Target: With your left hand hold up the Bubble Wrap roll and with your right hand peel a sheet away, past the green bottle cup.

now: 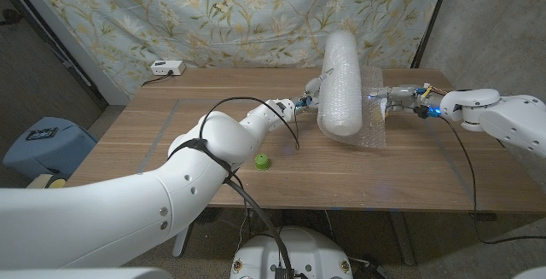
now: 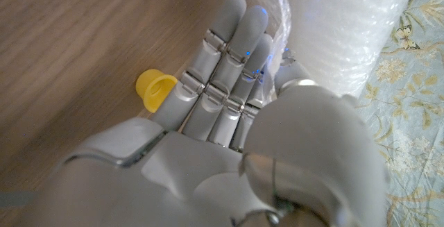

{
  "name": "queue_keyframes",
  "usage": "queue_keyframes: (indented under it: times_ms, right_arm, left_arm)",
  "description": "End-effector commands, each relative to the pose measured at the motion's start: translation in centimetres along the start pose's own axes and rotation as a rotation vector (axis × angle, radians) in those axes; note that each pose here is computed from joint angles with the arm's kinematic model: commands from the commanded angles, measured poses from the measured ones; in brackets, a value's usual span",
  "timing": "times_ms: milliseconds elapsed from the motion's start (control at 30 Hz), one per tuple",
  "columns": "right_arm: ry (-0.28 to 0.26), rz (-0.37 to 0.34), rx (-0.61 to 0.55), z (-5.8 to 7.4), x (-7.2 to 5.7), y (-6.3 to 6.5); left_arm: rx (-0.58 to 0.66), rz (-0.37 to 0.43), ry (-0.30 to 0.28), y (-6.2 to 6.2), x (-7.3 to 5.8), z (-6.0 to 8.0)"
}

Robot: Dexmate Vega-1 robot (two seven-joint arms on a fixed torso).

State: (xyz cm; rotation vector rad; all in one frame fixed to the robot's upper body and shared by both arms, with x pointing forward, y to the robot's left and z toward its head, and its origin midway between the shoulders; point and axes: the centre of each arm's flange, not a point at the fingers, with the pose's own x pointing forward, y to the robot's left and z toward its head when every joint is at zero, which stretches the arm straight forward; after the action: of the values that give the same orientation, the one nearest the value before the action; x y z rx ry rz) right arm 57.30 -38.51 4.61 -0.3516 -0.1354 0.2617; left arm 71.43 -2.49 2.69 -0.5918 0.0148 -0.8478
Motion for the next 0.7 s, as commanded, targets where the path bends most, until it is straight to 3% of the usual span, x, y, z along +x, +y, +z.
queue_keyframes:
  times_ms: [33, 700]
  right_arm:
    - [-0.006, -0.011, -0.009, 0.3, -0.3, 0.0]
    - [0.016, -0.014, -0.029, 0.7, -1.1, -0.1]
  left_arm:
    - [0.000, -0.093, 0.014, -0.7, -0.3, 0.2]
    - [-0.131, -0.186, -0.013, -0.8, -1.0, -1.1]
